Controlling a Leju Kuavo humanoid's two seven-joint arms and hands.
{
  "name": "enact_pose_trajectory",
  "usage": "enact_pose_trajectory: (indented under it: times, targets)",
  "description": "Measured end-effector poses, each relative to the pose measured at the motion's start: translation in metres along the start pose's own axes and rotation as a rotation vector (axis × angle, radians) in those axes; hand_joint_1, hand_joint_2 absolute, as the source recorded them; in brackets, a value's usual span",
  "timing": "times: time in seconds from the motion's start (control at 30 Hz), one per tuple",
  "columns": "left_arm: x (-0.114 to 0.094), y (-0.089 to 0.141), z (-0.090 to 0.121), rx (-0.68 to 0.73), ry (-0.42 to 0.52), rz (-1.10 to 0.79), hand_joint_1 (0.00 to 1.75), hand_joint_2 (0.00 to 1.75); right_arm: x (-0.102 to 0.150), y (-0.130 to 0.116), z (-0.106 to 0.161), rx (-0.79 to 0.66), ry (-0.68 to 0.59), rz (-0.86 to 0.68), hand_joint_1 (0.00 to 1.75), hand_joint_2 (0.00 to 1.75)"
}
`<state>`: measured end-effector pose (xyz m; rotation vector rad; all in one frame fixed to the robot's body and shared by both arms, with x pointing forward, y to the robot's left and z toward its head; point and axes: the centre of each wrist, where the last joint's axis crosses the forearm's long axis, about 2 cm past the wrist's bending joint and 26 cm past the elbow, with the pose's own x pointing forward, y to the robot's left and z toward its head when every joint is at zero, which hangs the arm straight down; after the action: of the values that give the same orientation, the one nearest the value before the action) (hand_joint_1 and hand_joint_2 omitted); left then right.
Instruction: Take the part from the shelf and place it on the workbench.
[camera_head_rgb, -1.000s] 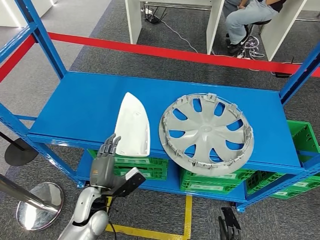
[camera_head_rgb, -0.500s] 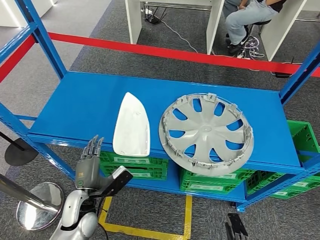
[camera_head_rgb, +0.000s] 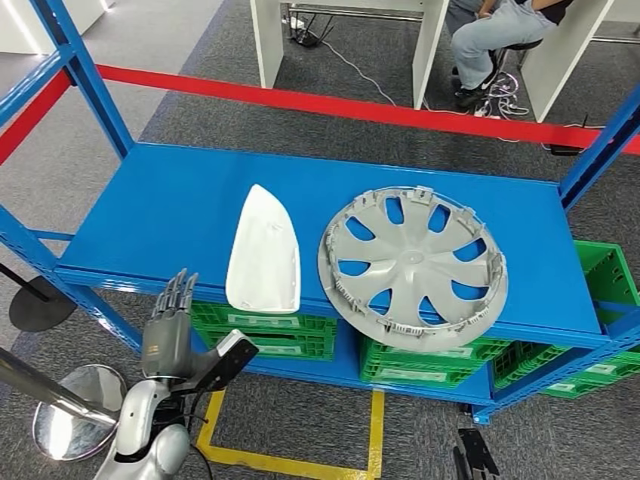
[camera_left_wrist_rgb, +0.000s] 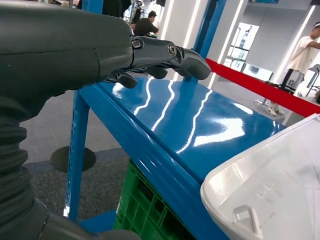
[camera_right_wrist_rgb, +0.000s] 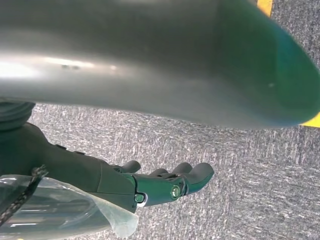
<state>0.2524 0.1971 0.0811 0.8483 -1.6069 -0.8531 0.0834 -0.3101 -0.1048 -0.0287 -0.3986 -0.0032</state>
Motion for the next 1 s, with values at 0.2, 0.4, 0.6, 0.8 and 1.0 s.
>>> enact_pose_trajectory:
  times: [0.2,0.4,0.6,0.8,1.0]
  targets:
    - [0.0,0.001,-0.002,0.006,-0.008,-0.015,0.0,1.75,0.0,0.0,0.0,0.006,0.0,0.007,0.0,0.0]
    - [0.002,0.002,-0.003,0.007,-0.013,-0.015,0.0,1.75,0.0,0.0,0.0,0.009,0.0,0.01,0.0,0.0]
    - [0.004,0.003,-0.008,0.002,-0.028,-0.02,0.0,1.75,0.001,0.0,0.0,0.009,0.0,0.017,0.0,0.0]
    - [0.007,0.004,-0.012,0.006,-0.043,-0.021,0.0,1.75,0.003,0.0,-0.001,0.011,-0.003,0.026,0.0,0.0]
    - [0.009,0.003,-0.015,-0.011,-0.062,-0.028,0.0,1.75,0.006,0.0,-0.001,0.016,-0.006,0.033,0.0,0.0]
